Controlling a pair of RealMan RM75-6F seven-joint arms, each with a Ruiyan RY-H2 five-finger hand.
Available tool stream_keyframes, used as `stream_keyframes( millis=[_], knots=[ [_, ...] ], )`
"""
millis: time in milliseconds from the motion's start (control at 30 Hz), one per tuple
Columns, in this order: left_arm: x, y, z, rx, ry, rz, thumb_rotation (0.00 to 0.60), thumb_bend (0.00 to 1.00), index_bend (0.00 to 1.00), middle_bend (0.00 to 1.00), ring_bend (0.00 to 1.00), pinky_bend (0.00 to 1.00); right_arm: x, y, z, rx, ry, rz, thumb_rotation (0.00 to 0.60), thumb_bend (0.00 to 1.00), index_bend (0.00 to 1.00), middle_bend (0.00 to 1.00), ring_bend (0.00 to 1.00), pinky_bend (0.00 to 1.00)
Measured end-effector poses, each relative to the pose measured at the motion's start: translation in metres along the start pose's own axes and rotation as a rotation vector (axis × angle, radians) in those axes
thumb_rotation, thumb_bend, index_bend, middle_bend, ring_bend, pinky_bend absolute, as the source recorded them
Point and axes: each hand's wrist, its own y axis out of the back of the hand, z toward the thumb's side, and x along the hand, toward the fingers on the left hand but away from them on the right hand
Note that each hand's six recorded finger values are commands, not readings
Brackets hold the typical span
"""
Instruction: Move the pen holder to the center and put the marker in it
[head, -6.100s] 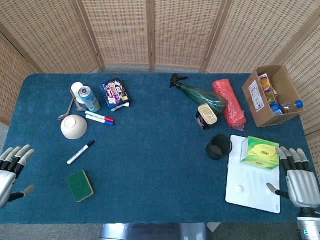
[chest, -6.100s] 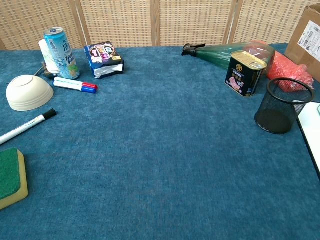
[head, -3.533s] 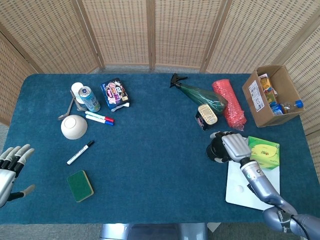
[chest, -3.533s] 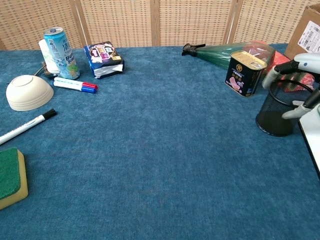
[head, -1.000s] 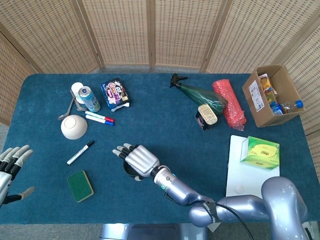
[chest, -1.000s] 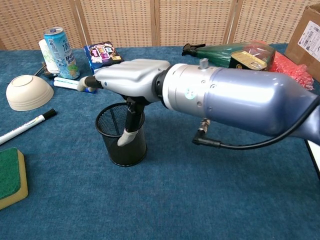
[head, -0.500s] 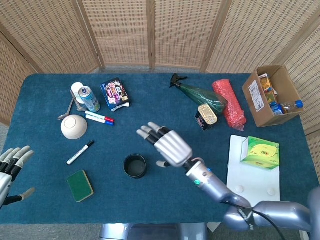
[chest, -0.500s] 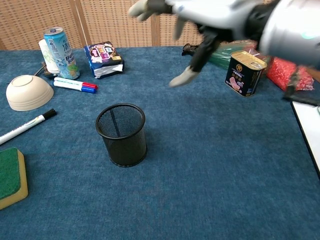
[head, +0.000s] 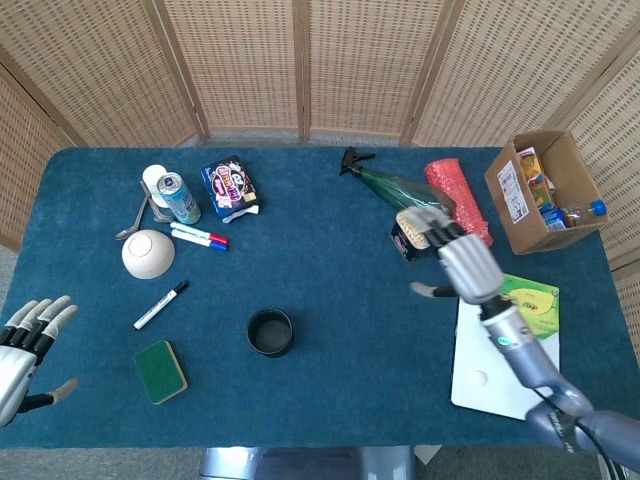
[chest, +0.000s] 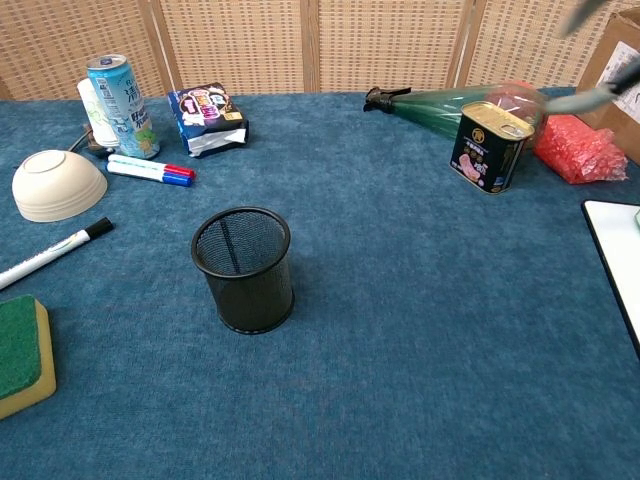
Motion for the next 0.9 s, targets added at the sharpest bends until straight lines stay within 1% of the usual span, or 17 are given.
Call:
stream_keyframes(
  millis=[67, 100, 200, 333, 433, 500, 600, 733, 900],
  knots=[
    [0.001, -0.001, 0.000, 0.001, 0.004, -0.004, 0.600, 0.04, 0.03, 0.00, 0.00, 0.00, 0.015, 0.003, -0.020, 0.029, -0.044, -0.010, 0.600, 0.00, 0.01, 0.07, 0.09, 0.31],
    [0.001, -0.002, -0.001, 0.000, 0.008, -0.008, 0.600, 0.04, 0.03, 0.00, 0.00, 0.00, 0.027, 0.003, -0.034, 0.053, -0.083, -0.011, 0.600, 0.00, 0.01, 0.07, 0.09, 0.31],
    [0.004, -0.003, -0.003, -0.004, 0.022, -0.013, 0.600, 0.04, 0.03, 0.00, 0.00, 0.00, 0.064, 0.005, -0.065, 0.098, -0.183, -0.020, 0.600, 0.00, 0.01, 0.07, 0.09, 0.31],
    [0.010, -0.005, -0.007, -0.012, 0.043, -0.017, 0.600, 0.04, 0.04, 0.00, 0.00, 0.00, 0.110, 0.005, -0.086, 0.113, -0.280, -0.029, 0.600, 0.00, 0.01, 0.07, 0.09, 0.31],
    [0.017, -0.008, -0.011, -0.024, 0.059, -0.031, 0.600, 0.04, 0.04, 0.00, 0.00, 0.00, 0.141, 0.007, -0.092, 0.107, -0.334, -0.045, 0.600, 0.00, 0.01, 0.07, 0.09, 0.31],
    [0.023, -0.011, -0.012, -0.035, 0.067, -0.047, 0.600, 0.04, 0.04, 0.00, 0.00, 0.00, 0.157, 0.008, -0.093, 0.093, -0.358, -0.056, 0.600, 0.00, 0.01, 0.07, 0.09, 0.31],
    [0.032, -0.013, -0.012, -0.045, 0.072, -0.064, 0.600, 0.04, 0.04, 0.00, 0.00, 0.00, 0.168, 0.009, -0.093, 0.072, -0.366, -0.061, 0.600, 0.00, 0.01, 0.07, 0.10, 0.31],
    [0.040, -0.014, -0.013, -0.039, 0.081, -0.079, 0.600, 0.04, 0.04, 0.00, 0.00, 0.00, 0.173, 0.015, -0.092, 0.054, -0.361, -0.077, 0.600, 0.00, 0.01, 0.07, 0.10, 0.31],
    [0.050, -0.023, -0.023, -0.036, 0.141, -0.108, 0.600, 0.05, 0.05, 0.00, 0.00, 0.00, 0.176, 0.019, -0.088, 0.032, -0.341, -0.082, 0.600, 0.00, 0.01, 0.07, 0.10, 0.31]
  ],
)
